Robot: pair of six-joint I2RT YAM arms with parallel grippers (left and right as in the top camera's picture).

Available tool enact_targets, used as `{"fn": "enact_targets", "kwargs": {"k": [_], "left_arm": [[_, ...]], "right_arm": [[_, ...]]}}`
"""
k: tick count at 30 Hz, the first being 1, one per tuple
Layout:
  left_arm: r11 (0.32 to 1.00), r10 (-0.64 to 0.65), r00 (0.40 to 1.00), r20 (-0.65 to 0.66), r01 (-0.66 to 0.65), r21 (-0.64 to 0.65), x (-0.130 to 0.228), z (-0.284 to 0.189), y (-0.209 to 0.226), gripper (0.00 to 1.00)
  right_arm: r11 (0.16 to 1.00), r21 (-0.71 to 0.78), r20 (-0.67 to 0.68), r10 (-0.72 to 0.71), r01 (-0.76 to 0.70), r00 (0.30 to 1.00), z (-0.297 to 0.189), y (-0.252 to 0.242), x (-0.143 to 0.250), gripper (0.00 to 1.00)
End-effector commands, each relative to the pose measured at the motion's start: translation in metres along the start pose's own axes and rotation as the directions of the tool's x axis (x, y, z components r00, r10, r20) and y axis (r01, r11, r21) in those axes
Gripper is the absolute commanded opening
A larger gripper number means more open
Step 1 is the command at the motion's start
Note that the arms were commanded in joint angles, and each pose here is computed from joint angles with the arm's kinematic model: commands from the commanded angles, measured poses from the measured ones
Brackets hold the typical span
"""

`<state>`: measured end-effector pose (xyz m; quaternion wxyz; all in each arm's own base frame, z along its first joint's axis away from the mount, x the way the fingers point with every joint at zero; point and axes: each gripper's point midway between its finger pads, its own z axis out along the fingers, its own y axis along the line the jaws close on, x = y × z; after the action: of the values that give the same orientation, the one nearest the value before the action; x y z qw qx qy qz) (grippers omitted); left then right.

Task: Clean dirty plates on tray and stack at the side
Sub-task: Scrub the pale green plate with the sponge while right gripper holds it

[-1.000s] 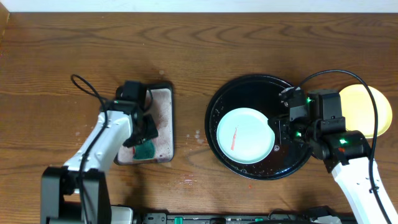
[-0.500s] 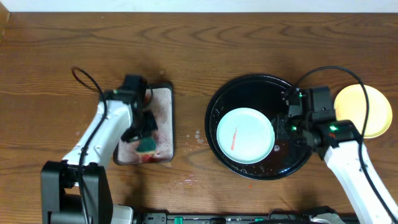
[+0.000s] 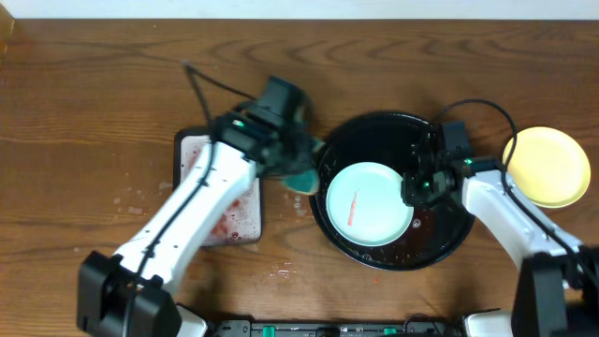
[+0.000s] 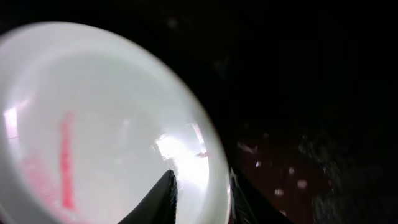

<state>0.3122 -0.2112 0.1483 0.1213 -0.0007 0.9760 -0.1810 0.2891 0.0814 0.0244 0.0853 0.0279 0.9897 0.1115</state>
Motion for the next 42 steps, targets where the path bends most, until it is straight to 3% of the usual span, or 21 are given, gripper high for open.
{"fn": "enact_targets", "kwargs": {"k": [1, 6, 16, 18, 20, 23, 27, 30, 33, 37, 39, 42], "left_arm": [[0.999, -0.016, 0.999, -0.051, 0.018, 0.046, 0.017, 0.026, -0.033, 0.07], [0.998, 0.023, 0.994, -0.103, -0.017, 0.055, 0.038, 0.066, -0.062, 0.07], [1.0, -0.015, 0.969, -0.246, 0.02, 0.018, 0.075, 0.142, -0.067, 0.07], [0.999, -0.012, 0.975, -0.221, 0.002, -0.047, 0.072, 0.154, -0.052, 0.08], [0.978, 0.022, 0.992, -0.121, -0.046, -0.202, 0.053, 0.158, -0.02, 0.07], [0.907, 0.064, 0.998, -0.03, -0.07, -0.414, 0.03, 0.142, 0.022, 0.07], [0.846, 0.098, 0.995, -0.029, -0.099, -0.525, 0.024, 0.127, 0.044, 0.07], [0.841, 0.096, 0.995, -0.038, -0.102, -0.532, 0.026, 0.126, 0.046, 0.07], [0.899, 0.051, 0.997, -0.064, -0.074, -0.432, 0.035, 0.137, 0.025, 0.07], [0.994, 0.015, 0.986, -0.166, -0.033, -0.106, 0.052, 0.161, -0.037, 0.08], [0.991, 0.034, 0.967, -0.253, -0.001, 0.131, 0.067, 0.172, -0.085, 0.08], [0.965, 0.05, 0.942, -0.331, 0.04, 0.259, 0.085, 0.179, -0.116, 0.07]], "right_arm": [[0.999, 0.016, -0.029, 0.04, -0.04, 0.999, 0.017, -0.011, -0.004, 0.24], [0.999, 0.015, -0.061, 0.051, -0.05, 0.997, 0.031, -0.014, -0.001, 0.01], [0.998, 0.019, -0.07, 0.053, -0.052, 0.996, 0.031, -0.015, 0.002, 0.01], [0.998, 0.018, -0.07, 0.053, -0.052, 0.996, 0.031, -0.015, 0.001, 0.01], [0.998, 0.018, -0.071, 0.053, -0.052, 0.996, 0.031, -0.015, 0.002, 0.01], [0.998, 0.02, -0.074, 0.054, -0.053, 0.996, 0.031, -0.015, 0.003, 0.01], [0.999, 0.02, -0.075, 0.046, -0.045, 0.996, 0.031, -0.015, 0.003, 0.01], [0.999, 0.023, -0.075, 0.047, -0.045, 0.996, 0.031, -0.016, 0.003, 0.01], [0.999, 0.024, -0.077, 0.047, -0.045, 0.996, 0.031, -0.016, 0.003, 0.01], [0.999, 0.027, -0.076, 0.047, -0.045, 0.996, 0.031, -0.017, 0.003, 0.01], [0.999, 0.027, -0.076, 0.047, -0.045, 0.996, 0.031, -0.016, 0.003, 0.01], [0.999, 0.027, -0.076, 0.047, -0.045, 0.996, 0.031, -0.016, 0.003, 0.01]]}}
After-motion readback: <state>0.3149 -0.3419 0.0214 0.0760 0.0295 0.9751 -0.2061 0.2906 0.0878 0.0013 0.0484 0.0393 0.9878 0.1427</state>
